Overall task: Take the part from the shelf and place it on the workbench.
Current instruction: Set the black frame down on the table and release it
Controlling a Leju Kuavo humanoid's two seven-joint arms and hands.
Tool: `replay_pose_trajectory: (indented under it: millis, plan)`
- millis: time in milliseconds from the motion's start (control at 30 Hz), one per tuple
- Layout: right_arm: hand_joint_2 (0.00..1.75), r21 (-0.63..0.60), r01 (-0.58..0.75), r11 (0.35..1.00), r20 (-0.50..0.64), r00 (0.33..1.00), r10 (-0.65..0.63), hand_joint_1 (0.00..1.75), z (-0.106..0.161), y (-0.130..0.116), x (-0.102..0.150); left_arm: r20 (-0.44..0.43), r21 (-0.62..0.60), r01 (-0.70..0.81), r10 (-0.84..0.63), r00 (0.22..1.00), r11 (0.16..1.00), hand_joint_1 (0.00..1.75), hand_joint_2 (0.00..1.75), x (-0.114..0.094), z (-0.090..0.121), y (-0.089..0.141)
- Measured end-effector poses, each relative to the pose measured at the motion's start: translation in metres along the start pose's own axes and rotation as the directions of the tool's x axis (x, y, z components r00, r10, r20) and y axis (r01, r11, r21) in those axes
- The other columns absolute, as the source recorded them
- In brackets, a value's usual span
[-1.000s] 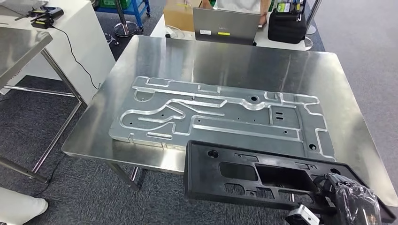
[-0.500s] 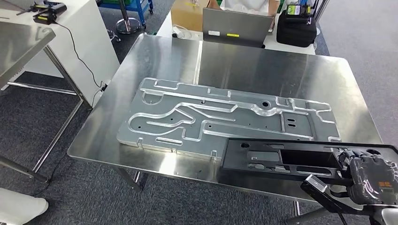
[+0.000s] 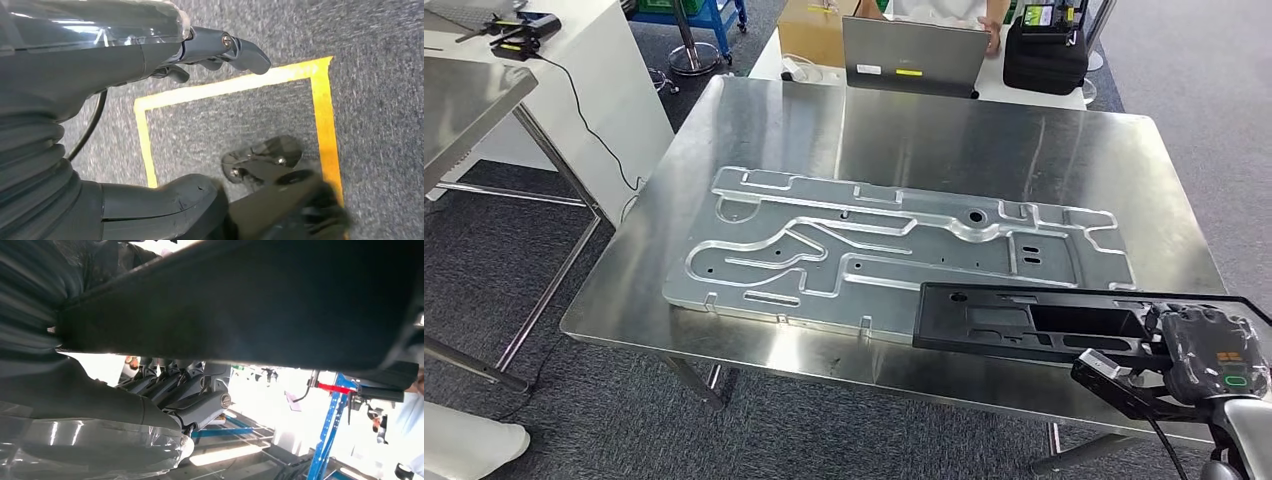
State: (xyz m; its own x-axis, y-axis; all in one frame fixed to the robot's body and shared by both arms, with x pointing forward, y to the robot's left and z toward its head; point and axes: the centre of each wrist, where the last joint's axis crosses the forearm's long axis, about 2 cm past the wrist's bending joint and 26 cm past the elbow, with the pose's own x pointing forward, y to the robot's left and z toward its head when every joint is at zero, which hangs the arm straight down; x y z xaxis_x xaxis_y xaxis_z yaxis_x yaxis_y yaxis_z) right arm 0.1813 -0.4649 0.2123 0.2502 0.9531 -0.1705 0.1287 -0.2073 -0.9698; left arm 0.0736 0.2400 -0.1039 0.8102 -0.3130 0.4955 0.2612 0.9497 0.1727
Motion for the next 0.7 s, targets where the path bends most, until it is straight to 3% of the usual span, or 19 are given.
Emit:
replay_pose_trajectory:
  millis: [300,700]
  plan:
    - [1.75,0.024,-0.036,0.999,-0.056,0.998,0.037,1.75,-0.012,0.007,-0.003,0.002,-0.004,0.008,-0.008,1.000,1.000,0.00,1.75,0.001,0.000,0.000]
    - [1.75,0.133,-0.051,0.990,-0.081,0.995,0.062,1.75,-0.021,0.039,0.008,0.002,0.008,0.022,-0.022,1.000,1.000,0.00,1.75,0.002,0.000,-0.001]
